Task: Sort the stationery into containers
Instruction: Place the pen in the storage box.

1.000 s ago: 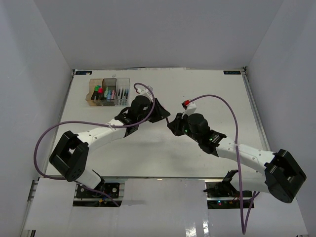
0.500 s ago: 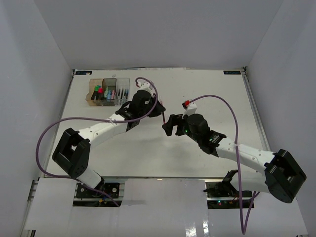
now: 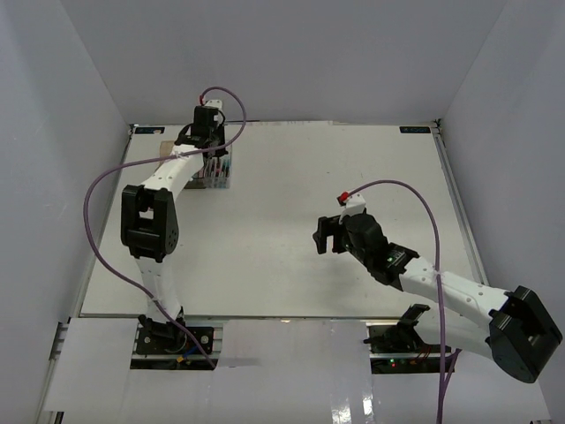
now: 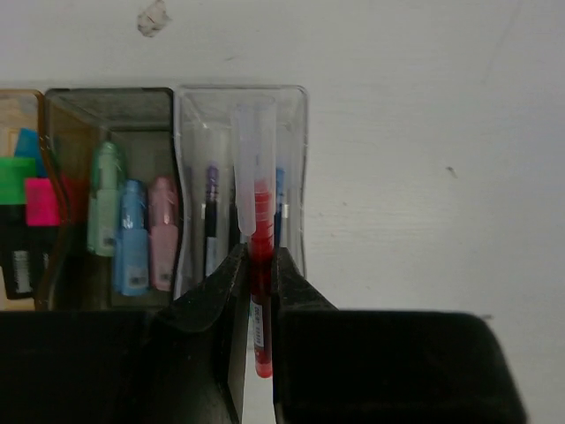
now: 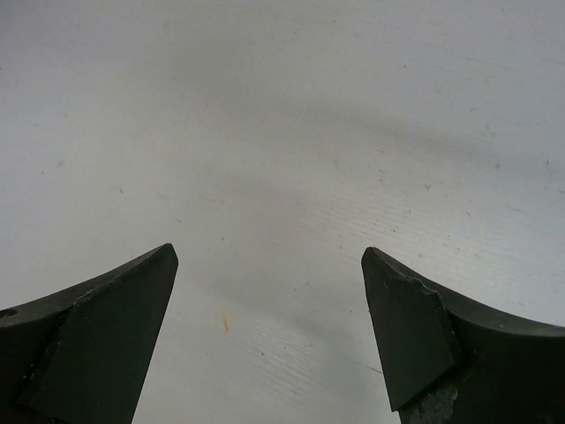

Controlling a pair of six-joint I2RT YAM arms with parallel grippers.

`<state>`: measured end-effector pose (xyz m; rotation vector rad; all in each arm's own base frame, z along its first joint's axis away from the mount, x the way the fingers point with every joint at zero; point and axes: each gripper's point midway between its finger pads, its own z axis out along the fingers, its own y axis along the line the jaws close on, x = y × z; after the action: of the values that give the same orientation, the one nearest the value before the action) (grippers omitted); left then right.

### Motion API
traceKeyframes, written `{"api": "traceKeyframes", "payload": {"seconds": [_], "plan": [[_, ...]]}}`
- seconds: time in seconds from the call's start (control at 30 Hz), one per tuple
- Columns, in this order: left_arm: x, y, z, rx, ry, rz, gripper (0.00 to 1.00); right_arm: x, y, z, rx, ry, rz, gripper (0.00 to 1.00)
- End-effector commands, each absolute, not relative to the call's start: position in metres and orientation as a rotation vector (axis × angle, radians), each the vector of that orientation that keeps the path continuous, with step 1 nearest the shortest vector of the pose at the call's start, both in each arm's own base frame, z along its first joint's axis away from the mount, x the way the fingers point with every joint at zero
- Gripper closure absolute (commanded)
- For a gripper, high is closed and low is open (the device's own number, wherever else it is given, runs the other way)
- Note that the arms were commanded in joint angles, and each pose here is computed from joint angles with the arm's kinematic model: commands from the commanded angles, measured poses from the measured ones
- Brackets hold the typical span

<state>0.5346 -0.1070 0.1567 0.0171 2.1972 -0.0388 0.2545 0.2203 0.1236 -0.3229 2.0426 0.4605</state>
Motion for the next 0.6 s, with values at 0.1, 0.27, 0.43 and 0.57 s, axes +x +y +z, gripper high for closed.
{"api": "traceKeyframes", "payload": {"seconds": [0.1, 0.27, 0.43, 0.57], "plan": [[0.559, -0.081, 0.136, 0.128, 2.266, 0.086, 0.76, 0.248, 0.208, 0.119, -0.344, 2.031, 0.43, 0.09], [0.567, -0.08, 0.129, 0.125, 2.281, 0.083, 0.61, 0.247, 0.2, 0.123, -0.334, 2.023, 0.402, 0.1], [0.556, -0.082, 0.152, 0.118, 2.257, 0.057, 0.42, 0.252, 0.19, 0.137, -0.327, 1.99, 0.343, 0.1], [0.534, -0.084, 0.194, 0.082, 2.205, -0.009, 0.29, 0.255, 0.178, 0.154, -0.329, 1.971, 0.268, 0.1]]}}
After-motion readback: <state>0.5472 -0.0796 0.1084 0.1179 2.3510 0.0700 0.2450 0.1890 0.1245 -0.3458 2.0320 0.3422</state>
